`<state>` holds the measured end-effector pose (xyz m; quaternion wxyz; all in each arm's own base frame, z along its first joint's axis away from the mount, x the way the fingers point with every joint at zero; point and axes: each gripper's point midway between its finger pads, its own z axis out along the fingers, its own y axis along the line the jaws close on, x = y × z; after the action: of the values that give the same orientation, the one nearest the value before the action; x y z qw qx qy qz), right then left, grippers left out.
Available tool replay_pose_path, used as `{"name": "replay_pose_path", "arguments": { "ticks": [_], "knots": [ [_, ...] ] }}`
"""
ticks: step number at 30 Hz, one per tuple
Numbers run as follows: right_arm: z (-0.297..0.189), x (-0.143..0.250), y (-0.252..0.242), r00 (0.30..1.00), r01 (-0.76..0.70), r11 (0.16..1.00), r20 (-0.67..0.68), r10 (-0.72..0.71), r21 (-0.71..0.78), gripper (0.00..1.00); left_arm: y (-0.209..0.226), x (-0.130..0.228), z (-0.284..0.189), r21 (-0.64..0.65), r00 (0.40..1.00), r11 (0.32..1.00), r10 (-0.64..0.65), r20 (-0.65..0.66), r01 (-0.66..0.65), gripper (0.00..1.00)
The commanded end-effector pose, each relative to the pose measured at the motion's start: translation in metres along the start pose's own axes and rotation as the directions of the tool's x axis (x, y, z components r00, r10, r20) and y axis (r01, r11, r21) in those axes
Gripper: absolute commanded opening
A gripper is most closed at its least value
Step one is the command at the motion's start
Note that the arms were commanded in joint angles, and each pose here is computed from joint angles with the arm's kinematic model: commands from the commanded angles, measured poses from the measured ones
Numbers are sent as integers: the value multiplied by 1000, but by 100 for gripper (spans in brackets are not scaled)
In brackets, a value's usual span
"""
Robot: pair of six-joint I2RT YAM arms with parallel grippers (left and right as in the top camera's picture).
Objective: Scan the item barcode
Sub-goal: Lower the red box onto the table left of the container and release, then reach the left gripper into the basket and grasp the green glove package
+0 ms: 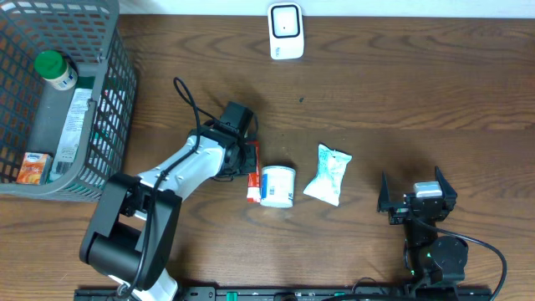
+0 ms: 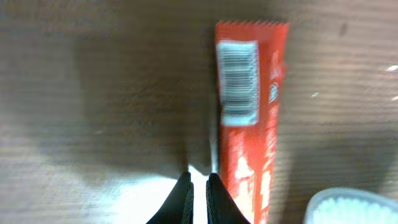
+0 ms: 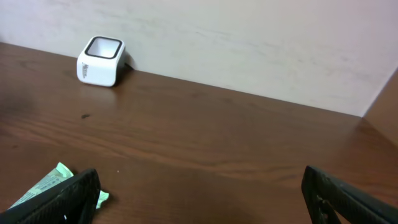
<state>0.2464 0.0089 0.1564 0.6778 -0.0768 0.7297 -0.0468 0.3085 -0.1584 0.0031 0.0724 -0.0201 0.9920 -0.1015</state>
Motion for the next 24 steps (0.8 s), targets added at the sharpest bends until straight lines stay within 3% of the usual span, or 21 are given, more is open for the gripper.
{"name": "replay_pose_path", "arguments": {
  "ticks": [1,8,14,20,24],
  "knots": [
    [0,2,-3,1000,10,1000,-6,-10,14,99,1,-26,-36,16,996,1000,-3,85,2,8],
    [0,2,-3,1000,10,1000,-6,-10,14,99,10,-50,-113,28,983,1000,3,184,-8,9],
    [0,2,-3,1000,10,1000,-6,-10,14,99,31,-62,-182,-83,967,997,11,256,10,12],
    [0,2,-3,1000,10,1000,-6,-10,14,100,62,-80,-247,-212,934,972,-16,356,97,15],
    [0,2,-3,1000,10,1000,-6,-10,14,99,85,-95,-281,-219,895,958,-73,440,185,22]
  ]
}}
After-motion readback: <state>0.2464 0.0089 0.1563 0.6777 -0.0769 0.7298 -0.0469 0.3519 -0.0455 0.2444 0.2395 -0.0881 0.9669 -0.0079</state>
